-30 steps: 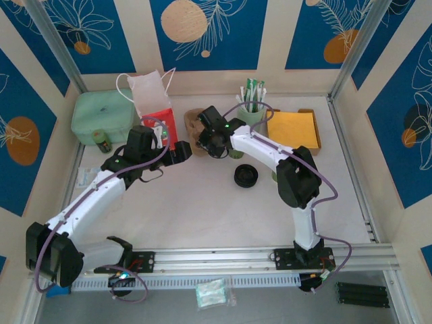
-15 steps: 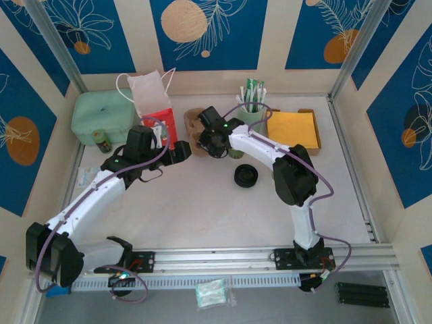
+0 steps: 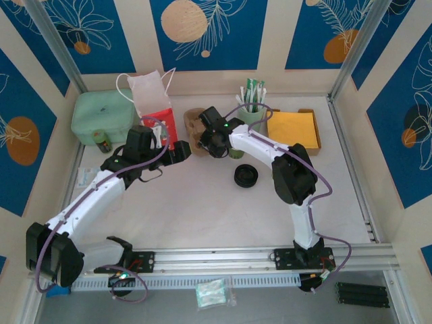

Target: Pack the takeout coffee

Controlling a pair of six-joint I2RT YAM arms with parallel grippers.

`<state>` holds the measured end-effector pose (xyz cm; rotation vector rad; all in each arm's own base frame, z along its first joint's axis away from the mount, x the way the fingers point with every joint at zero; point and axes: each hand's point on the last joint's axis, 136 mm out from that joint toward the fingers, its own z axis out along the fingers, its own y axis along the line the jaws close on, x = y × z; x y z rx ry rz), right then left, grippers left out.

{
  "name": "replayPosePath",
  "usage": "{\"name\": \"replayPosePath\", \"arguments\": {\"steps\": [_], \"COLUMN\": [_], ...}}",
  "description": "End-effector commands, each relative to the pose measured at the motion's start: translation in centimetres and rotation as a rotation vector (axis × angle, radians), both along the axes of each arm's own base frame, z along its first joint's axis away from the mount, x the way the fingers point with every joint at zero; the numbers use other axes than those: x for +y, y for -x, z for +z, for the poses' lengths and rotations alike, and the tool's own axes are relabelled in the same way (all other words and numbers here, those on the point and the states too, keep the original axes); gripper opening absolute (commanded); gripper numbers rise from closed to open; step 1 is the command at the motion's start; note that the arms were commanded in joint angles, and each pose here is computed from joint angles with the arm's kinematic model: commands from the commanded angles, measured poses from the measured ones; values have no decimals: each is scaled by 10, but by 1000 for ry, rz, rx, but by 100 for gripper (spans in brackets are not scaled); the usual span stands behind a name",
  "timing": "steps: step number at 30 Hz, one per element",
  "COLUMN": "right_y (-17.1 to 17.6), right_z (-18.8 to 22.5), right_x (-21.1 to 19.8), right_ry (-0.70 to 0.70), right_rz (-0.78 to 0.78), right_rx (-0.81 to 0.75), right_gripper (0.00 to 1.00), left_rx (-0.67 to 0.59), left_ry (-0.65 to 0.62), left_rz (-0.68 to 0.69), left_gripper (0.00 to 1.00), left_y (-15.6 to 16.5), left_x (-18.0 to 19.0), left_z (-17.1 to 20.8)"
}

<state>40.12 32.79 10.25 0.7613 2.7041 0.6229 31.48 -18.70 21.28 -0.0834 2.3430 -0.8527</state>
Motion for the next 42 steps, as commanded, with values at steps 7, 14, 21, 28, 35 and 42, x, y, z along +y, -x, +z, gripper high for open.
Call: {"name": "replayPosePath", "arguments": {"steps": [7, 14, 21, 28, 35, 42], "right_y": [-3, -2, -3, -4, -2, 3], "right_z": [5, 15, 24, 40, 52, 53], "right_x": [-2, -3, -3, -4, -6, -13], "right_ry": [-7, -18, -28, -49, -71, -81], "right_rz": [-2, 10, 17, 27, 32, 16], "right_rx": [1, -16, -33, -65, -83, -83], "right_gripper": [31, 22, 17, 15, 6, 5], "left_rx": [0, 2, -2, -2, -1, -3], "left_ry": [15, 24, 29, 34, 36, 39], "left_rz": [5, 3, -2, -6, -10, -9], "left_gripper": [99, 99, 99, 99, 99, 99], "left_y": [0, 0, 0, 1, 1, 1], "left_x": [3, 1, 0, -1, -1, -1], "left_z": [1, 1, 3, 4, 5, 6]}}
